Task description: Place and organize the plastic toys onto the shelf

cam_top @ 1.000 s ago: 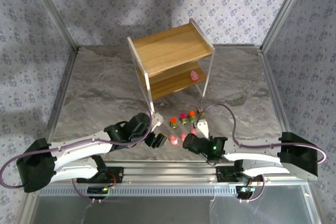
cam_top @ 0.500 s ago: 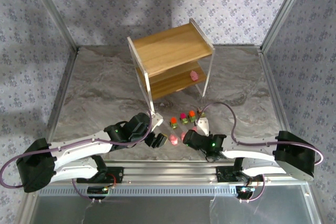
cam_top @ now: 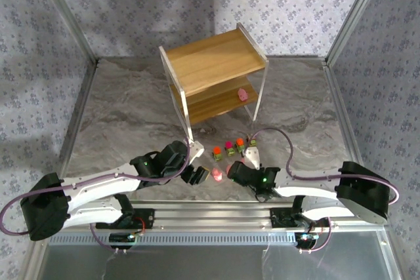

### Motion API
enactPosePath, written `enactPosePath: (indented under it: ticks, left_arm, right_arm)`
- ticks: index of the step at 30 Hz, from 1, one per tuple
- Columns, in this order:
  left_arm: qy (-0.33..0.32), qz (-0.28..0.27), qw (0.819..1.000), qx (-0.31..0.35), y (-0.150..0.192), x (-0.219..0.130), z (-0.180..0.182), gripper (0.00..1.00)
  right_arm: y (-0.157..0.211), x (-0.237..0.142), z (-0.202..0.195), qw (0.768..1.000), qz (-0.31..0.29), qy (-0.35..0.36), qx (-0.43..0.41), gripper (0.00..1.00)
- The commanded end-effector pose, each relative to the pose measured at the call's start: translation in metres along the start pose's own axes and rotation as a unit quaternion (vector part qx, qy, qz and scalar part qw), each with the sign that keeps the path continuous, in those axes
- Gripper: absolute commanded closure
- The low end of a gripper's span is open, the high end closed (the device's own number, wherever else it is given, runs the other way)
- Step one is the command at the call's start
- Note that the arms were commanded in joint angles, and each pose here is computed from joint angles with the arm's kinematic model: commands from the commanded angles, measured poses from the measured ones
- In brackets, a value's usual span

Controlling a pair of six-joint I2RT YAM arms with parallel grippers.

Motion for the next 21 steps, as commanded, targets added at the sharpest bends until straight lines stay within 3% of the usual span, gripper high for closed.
enactPosePath:
  ticks: [1, 21]
  left_arm:
    - [-0.004, -0.014, 1.000, 0.010, -0.0128, -0.0048, -0.0012, 0.14]
    - [-0.007, -0.013, 1.000, 0.011, -0.0126, -0.0048, -0.0004, 0.14]
  right_arm:
    - [-0.0019, 0.0018, 0.0020, 1.000, 0.000, 0.002, 0.000, 0.51]
    - [-0.0115, 0.0083, 0.0016, 1.000, -0.008, 0.005, 0.011, 0.52]
Point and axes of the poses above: each hand's point on the last joint's axis, 136 mm out from that joint toward the fingers, its own x axis out along the fingers, its own z axis along the line the jaws close on, y = z × x, the point moved 3 cm from there along -x, back along the fingers, and after that the axes turned 9 degrees about x, right-handed, at the moved point
